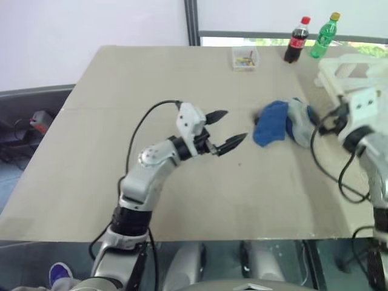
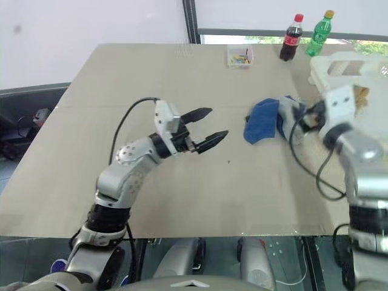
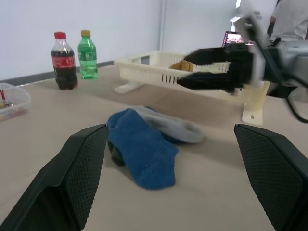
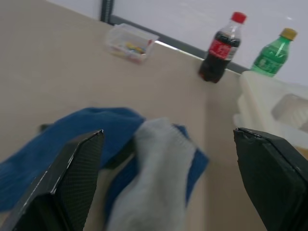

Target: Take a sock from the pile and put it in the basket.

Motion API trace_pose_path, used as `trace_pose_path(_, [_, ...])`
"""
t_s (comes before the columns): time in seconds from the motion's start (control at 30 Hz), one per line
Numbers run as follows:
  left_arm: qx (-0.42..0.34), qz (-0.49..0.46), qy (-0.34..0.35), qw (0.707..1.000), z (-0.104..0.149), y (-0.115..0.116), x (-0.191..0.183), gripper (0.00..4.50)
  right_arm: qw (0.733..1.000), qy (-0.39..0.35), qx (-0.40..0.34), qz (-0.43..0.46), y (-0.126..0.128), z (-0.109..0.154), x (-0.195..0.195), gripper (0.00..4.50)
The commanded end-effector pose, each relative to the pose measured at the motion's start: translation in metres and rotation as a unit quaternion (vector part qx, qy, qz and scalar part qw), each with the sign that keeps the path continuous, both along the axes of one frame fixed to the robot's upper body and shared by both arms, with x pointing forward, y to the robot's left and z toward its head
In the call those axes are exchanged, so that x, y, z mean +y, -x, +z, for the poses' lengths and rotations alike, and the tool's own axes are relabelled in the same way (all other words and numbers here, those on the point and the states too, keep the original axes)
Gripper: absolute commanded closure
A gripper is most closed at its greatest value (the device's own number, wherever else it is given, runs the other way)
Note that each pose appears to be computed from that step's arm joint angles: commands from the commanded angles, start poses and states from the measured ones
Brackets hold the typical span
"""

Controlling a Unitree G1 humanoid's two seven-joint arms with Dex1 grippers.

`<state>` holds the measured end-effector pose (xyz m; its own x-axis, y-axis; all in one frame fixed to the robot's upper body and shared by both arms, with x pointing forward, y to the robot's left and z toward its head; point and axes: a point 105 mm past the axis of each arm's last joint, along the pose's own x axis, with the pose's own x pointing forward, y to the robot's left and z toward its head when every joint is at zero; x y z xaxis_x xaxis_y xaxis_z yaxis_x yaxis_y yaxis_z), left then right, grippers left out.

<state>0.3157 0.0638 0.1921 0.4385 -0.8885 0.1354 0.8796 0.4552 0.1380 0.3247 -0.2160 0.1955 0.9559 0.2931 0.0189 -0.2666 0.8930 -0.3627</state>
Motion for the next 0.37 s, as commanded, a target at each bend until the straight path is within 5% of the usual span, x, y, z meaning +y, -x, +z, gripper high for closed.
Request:
trace_pose_path(0.03, [-0.004,-0.014,-0.021,1.000,-0.001,0.008,0.027,0.00,0.999,0.034,0.005,0.031,0.032,-0.006,0.016,0.04])
trace_pose_path(0.37, [0.035,0.070,-0.078,0.994,-0.016,0.032,0.101,0.00,0.994,0.041,0.080,0.055,0.079,-0.040,0.011,0.04])
